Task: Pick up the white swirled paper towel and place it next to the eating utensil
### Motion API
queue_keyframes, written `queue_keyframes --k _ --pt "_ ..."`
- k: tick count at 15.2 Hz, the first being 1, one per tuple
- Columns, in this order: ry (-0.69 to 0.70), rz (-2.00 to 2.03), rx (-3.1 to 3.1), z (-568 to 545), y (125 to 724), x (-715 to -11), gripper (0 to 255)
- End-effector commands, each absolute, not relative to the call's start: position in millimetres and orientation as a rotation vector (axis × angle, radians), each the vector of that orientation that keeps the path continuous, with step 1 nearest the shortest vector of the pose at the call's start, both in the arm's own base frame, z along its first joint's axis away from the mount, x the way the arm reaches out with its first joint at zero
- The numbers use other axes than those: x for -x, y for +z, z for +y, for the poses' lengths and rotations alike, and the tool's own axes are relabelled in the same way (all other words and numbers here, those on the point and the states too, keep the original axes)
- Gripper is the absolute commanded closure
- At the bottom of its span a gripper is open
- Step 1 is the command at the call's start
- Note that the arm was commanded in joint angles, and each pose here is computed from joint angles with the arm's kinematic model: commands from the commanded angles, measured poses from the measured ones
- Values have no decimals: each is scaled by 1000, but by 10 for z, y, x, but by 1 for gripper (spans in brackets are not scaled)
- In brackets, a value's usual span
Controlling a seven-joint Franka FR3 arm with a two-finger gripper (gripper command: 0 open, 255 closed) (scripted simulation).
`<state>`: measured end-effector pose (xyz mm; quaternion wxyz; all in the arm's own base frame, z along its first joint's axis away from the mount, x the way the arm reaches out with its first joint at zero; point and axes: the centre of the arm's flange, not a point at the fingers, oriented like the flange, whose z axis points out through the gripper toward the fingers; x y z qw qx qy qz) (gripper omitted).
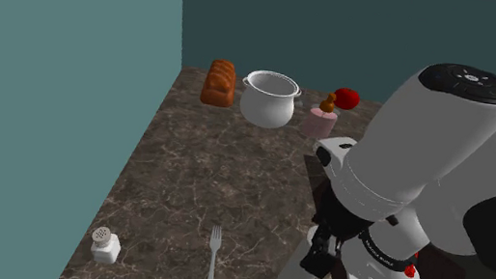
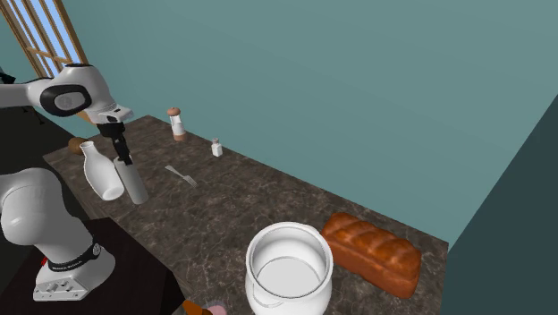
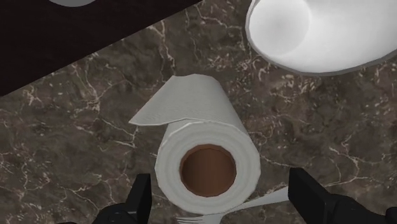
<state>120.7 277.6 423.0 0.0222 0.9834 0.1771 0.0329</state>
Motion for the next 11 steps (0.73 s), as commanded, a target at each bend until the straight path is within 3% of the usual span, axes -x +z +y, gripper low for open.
queue_keyframes --k 1,3,11 --pt "101 549 -3046 2777 4429 -1204 0" --pt "101 549 -3046 2784 4664 -1187 0" --pt "101 549 -3046 2784 4664 -1187 0"
